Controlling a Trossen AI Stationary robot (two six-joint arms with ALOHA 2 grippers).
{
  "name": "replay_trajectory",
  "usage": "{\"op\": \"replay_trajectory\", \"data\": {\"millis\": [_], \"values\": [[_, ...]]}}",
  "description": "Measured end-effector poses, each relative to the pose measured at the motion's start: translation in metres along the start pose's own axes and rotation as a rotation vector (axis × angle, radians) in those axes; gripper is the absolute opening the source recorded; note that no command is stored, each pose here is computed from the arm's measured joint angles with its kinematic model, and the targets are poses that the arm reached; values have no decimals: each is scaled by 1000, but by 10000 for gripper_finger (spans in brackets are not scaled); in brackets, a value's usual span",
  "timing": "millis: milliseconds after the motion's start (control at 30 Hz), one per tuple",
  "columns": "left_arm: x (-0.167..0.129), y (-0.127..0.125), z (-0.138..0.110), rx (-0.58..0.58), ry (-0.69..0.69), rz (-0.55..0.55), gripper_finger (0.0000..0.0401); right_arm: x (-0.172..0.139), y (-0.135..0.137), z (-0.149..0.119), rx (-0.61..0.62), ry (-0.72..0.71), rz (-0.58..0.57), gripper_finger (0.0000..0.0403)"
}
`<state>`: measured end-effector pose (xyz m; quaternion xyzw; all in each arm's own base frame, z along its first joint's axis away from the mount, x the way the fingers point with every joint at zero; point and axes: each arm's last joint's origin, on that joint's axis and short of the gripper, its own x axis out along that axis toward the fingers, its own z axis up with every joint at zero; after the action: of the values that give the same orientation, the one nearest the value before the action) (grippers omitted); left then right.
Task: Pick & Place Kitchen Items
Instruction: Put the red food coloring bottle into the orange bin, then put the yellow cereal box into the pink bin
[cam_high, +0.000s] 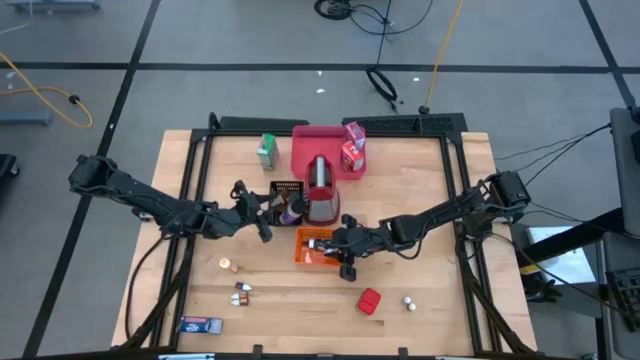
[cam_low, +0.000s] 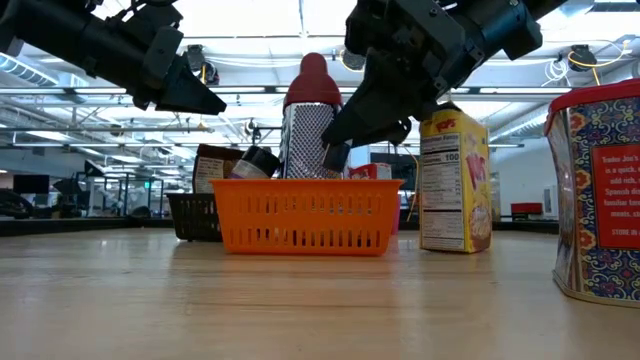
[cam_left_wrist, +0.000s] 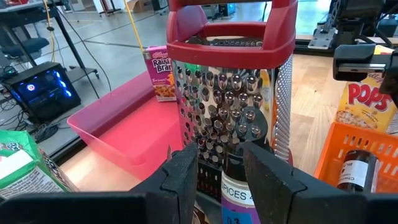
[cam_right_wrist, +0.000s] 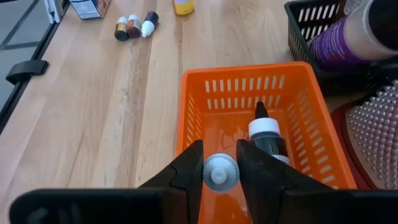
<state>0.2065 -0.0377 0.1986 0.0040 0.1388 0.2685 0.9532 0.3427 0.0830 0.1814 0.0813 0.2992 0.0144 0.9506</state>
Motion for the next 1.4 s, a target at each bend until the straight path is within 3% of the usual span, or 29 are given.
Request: {"op": "replay_trajectory", "data": {"millis": [333,600,800,1100,1400], "values": [[0,0,0,1,0,0,131,0,0,1,-49,-9,-2,93],[0,0,0,3,0,0,131,0,-1,4,-51,-35,-4,138],[0,0,-1,7,4,1,131,-2,-2,5,-130,-47,-24,160],[0,0,-1,8,5,1,131,-28,6,22,-159,-113,5,156],[0,0,-1,8,6,1,131,-73,40,21,-219,-75,105,155]]}}
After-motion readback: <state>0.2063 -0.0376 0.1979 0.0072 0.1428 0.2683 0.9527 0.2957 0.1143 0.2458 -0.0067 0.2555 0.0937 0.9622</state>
